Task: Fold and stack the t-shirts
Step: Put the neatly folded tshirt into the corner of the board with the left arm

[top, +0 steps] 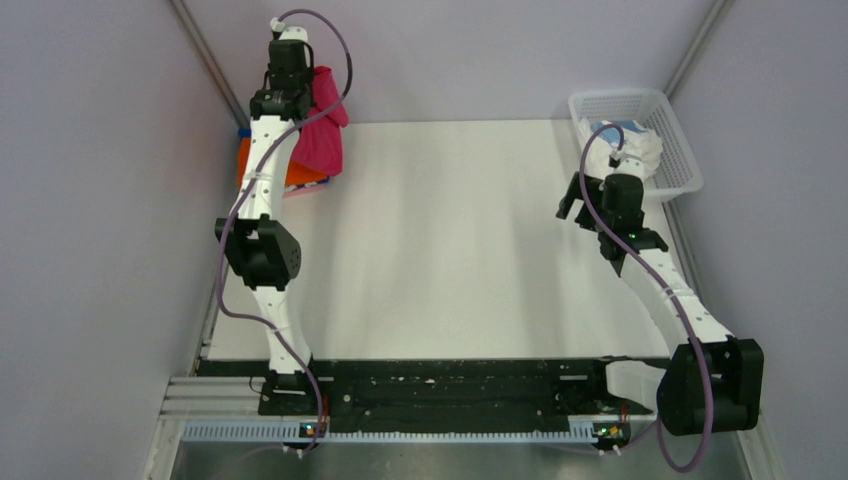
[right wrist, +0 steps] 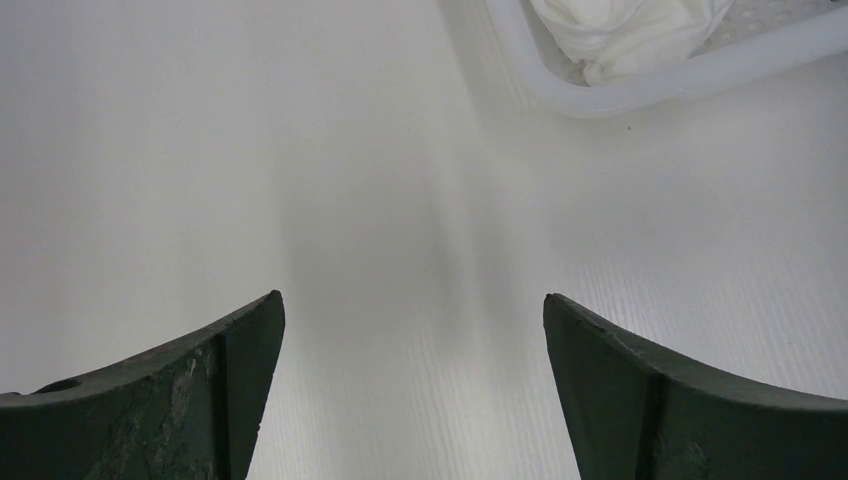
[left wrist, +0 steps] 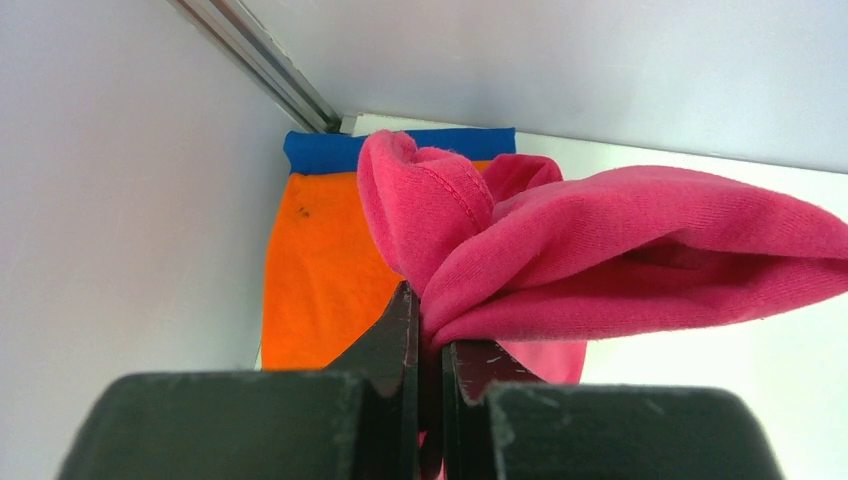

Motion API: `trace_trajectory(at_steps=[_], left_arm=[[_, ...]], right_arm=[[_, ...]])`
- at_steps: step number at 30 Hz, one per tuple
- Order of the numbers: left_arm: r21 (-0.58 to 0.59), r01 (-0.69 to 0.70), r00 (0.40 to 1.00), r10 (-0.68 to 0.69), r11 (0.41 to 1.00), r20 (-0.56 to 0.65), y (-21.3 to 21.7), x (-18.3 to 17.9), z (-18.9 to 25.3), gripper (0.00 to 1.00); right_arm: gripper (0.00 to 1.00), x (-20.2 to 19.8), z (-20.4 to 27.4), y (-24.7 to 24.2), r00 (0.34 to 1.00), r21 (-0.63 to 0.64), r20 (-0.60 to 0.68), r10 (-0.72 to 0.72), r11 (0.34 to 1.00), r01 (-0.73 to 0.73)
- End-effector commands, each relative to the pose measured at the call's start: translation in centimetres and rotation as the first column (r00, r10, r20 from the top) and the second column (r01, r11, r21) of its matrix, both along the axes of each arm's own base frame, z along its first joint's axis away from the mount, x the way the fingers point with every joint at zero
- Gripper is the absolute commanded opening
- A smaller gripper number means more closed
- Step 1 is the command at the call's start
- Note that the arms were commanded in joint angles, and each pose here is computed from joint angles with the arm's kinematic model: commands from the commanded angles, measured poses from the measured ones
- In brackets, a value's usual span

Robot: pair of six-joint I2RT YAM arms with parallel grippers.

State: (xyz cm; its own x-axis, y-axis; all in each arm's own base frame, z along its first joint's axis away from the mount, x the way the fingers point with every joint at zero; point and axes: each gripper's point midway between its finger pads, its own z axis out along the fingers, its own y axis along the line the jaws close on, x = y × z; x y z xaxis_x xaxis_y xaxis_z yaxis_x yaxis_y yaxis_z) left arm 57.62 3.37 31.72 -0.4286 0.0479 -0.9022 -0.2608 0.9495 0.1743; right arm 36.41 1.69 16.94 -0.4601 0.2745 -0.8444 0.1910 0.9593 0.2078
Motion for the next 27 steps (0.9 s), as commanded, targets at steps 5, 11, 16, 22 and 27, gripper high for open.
trace_trajectory(at_steps=[5, 11, 16, 22, 27], left_arm=[[-0.018, -0.115, 0.99, 0.116, 0.993, 0.077, 5.2, 0.7, 1.5, 0.0], [-0.104, -0.157, 0.987, 0.16, 0.982, 0.017, 9.7, 2.1, -3.5, 0.0], [-0.143, -0.208, 0.978, 0.21, 0.968, 0.001, 13.1, 3.3, -6.8, 0.14], [-0.287, -0.28, 0.954, 0.299, 0.916, 0.022, 17.3, 3.8, -8.8, 0.75], [-0.343, -0.313, 0.935, 0.351, 0.886, 0.052, 18.6, 3.8, -8.5, 0.99]], right_arm=[[0.99, 0.8, 0.5, -0.6, 1.0, -0.008, 0.007, -0.019, 1.0, 0.019], [0.99, 0.9, 0.2, -0.9, 0.999, -0.026, -0.025, -0.029, 0.999, 0.029], [0.99, 1.3, 0.8, -0.9, 0.999, -0.03, -0.035, -0.029, 0.999, 0.028], [0.99, 2.0, 1.3, -0.3, 0.998, -0.01, -0.059, -0.006, 1.0, 0.006], [0.99, 2.1, 1.7, 0.1, 0.998, 0.017, -0.064, 0.001, 1.0, 0.0]])
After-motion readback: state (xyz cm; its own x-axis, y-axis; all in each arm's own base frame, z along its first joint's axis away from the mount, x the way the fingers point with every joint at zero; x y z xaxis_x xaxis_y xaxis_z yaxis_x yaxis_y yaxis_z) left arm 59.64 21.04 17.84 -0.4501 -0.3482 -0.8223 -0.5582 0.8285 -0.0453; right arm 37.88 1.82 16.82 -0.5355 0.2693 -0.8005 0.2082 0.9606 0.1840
